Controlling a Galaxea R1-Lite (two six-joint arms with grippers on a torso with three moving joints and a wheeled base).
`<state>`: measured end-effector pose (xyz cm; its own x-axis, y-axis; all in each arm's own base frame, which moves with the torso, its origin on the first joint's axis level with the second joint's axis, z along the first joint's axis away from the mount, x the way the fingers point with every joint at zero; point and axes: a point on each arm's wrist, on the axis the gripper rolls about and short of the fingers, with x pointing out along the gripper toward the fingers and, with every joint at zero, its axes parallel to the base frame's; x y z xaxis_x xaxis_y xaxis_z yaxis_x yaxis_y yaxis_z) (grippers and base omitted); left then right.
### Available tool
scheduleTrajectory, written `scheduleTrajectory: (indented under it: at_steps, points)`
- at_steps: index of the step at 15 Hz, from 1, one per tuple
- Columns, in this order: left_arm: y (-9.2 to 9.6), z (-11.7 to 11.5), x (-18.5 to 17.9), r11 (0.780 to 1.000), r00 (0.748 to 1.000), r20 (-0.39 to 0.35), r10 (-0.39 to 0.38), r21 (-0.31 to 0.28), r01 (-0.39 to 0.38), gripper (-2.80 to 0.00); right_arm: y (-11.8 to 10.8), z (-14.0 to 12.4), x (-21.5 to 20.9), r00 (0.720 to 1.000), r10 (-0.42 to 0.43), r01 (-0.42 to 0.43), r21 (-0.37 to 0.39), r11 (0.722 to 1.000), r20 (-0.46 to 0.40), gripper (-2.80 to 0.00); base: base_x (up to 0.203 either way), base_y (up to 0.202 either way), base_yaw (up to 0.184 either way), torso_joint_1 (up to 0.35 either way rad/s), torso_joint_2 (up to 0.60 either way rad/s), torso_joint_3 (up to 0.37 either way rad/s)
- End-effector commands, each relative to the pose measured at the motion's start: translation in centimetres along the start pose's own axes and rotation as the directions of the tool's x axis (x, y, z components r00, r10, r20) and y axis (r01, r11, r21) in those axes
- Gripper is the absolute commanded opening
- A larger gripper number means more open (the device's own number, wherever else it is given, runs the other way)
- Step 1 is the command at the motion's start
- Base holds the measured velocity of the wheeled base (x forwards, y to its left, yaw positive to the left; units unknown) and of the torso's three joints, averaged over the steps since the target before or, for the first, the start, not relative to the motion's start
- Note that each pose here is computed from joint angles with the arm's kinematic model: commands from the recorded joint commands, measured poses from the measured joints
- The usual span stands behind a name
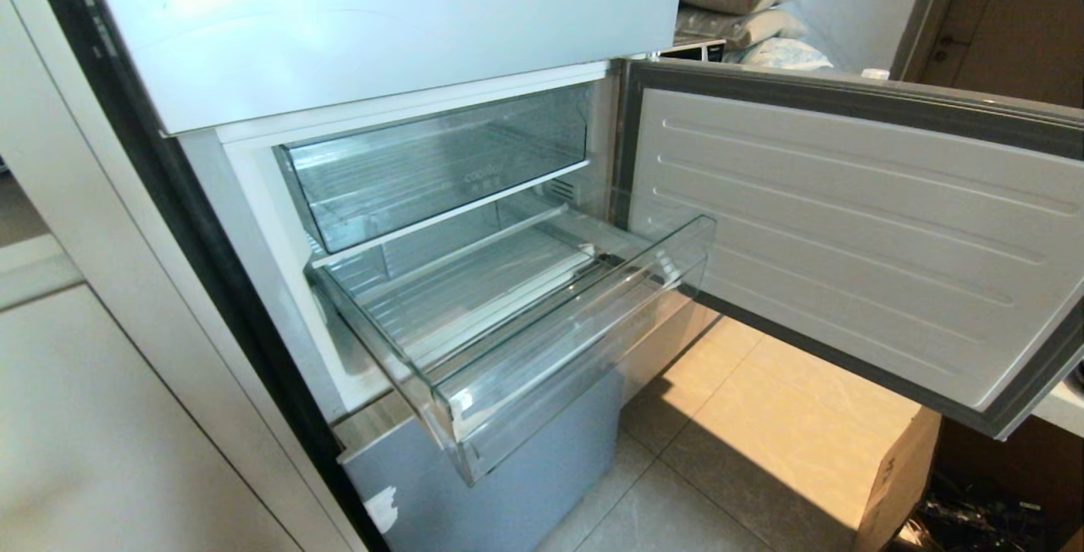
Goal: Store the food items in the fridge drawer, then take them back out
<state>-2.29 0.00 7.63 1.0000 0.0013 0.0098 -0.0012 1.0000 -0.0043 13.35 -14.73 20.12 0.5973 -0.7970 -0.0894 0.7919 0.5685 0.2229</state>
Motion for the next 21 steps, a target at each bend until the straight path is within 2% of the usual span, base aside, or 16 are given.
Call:
scheduleTrajectory:
  at_steps: [1,2,3,5,6,9,13,18,21]
  points:
    - [0.0,0.0,0.0,1.0,1.0,-0.002,0.0,0.0,0.0,-2.8,-0.9,-1.5,4.9,0.995,-0.059,0.059,-0.005,0.998,-0.082,-2.8,0.0,0.0,0.0,0.0,0.0,0.0]
    - [0.0,0.0,0.0,1.0,1.0,-0.004,0.0,0.0,0.0,-2.8,-1.0,-1.3,6.3,0.996,-0.04,0.04,0.002,0.999,-0.075,-2.8,0.0,0.0,0.0,0.0,0.0,0.0]
    - [0.0,0.0,0.0,1.0,1.0,-0.004,0.0,0.0,0.0,-2.8,-0.8,-1.1,6.9,0.997,0.025,-0.024,0.014,1.0,-0.079,-2.8,0.0,0.0,0.0,0.0,0.0,0.0]
    - [0.0,0.0,0.0,1.0,1.0,-0.002,0.0,0.0,0.0,-2.8,-0.6,-1.7,8.5,0.985,0.123,-0.12,0.031,0.992,-0.12,-2.8,0.0,0.0,0.0,0.0,0.0,0.0]
    - [0.0,0.0,0.0,1.0,1.0,-0.001,0.0,0.0,0.0,-2.8,-0.5,-1.7,9.2,0.981,0.145,-0.142,0.037,0.989,-0.126,-2.8,0.0,0.0,0.0,0.0,0.0,0.0]
    - [0.0,0.0,0.0,1.0,1.0,-0.001,0.0,0.0,0.0,-2.8,-0.3,-3.9,13.6,0.971,0.152,-0.138,0.085,0.987,-0.186,-2.8,0.0,0.0,0.0,0.0,0.0,0.0]
    - [0.0,0.0,0.0,1.0,1.0,-0.004,0.0,0.0,0.0,-2.8,0.0,-5.2,18.4,0.965,0.179,-0.16,0.111,0.981,-0.189,-2.8,0.0,0.0,0.0,0.0,0.0,0.0]
    - [0.0,-0.1,0.0,1.0,1.0,-0.002,0.0,0.0,0.0,-2.8,-0.1,-7.3,21.1,0.953,0.204,-0.183,0.113,0.977,-0.224,-2.8,0.0,0.0,0.0,0.0,0.0,0.0]
    - [0.0,0.0,0.0,1.0,1.0,-0.002,0.0,0.0,0.0,-2.8,0.9,-7.6,21.2,0.947,0.228,-0.21,0.098,0.973,-0.228,-2.8,0.0,0.0,0.0,0.0,0.0,0.0]
